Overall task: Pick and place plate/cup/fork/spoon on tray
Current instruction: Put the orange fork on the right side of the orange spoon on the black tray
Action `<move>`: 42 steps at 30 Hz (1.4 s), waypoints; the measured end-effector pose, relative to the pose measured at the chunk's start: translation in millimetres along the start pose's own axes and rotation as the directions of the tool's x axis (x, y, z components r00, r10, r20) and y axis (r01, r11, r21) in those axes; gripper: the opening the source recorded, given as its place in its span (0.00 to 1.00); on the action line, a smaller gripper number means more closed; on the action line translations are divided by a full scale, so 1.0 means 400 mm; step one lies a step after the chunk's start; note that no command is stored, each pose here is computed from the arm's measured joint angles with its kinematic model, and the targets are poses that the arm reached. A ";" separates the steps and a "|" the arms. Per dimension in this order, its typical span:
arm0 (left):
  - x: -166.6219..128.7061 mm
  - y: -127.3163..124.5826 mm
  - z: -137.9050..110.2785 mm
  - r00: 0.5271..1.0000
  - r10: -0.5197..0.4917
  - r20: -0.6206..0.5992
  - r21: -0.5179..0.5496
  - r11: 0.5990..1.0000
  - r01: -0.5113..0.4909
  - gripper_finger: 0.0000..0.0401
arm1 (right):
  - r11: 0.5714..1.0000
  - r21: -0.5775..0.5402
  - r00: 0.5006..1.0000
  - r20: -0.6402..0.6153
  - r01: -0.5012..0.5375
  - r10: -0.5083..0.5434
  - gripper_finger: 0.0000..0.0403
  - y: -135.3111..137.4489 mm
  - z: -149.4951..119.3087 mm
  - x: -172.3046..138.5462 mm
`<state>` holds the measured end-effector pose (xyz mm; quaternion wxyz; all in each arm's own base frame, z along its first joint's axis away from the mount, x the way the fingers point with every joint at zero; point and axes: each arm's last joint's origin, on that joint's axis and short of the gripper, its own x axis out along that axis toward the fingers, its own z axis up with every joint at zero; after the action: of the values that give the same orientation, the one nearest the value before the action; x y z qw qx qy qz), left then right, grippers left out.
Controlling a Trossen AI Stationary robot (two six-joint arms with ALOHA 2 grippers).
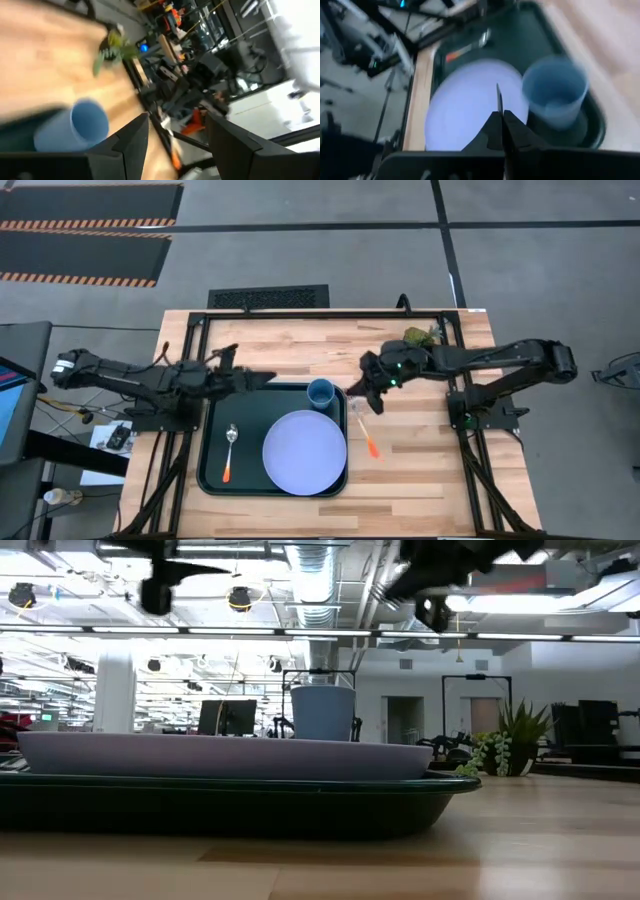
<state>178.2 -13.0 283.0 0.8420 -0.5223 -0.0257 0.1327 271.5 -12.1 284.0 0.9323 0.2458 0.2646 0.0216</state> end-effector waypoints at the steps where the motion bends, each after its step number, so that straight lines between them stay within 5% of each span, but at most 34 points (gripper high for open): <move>1: 0.016 -0.015 0.011 1.000 0.003 0.007 0.054 0.999 -0.003 0.45 | 1.000 -0.002 1.000 0.018 -0.002 0.002 0.00 0.005 0.020 0.001; 9: 0.178 -0.124 0.093 0.997 0.004 -0.077 0.406 0.913 0.028 0.45 | 1.000 -0.008 0.997 0.080 -0.016 0.016 0.00 0.029 0.113 0.025; 16: 0.274 -0.145 0.123 0.960 0.164 -0.226 0.564 0.826 -0.008 0.45 | 1.000 -0.015 0.995 0.094 -0.028 0.029 0.00 0.042 0.143 0.038; 30: 0.303 -0.142 0.133 0.941 0.111 -0.319 0.562 0.822 0.094 0.45 | 1.000 -0.004 0.987 0.161 0.011 -0.010 0.00 0.022 0.169 0.015; 42: 0.306 -0.133 0.152 0.957 0.144 -0.254 0.593 0.804 0.037 0.42 | 1.000 -0.012 0.979 0.203 -0.001 0.003 0.00 0.018 0.183 0.011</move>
<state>295.5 48.6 345.9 0.9531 -0.2478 0.1539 0.0810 312.6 -37.9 339.2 0.9558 0.2416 0.1676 -0.0011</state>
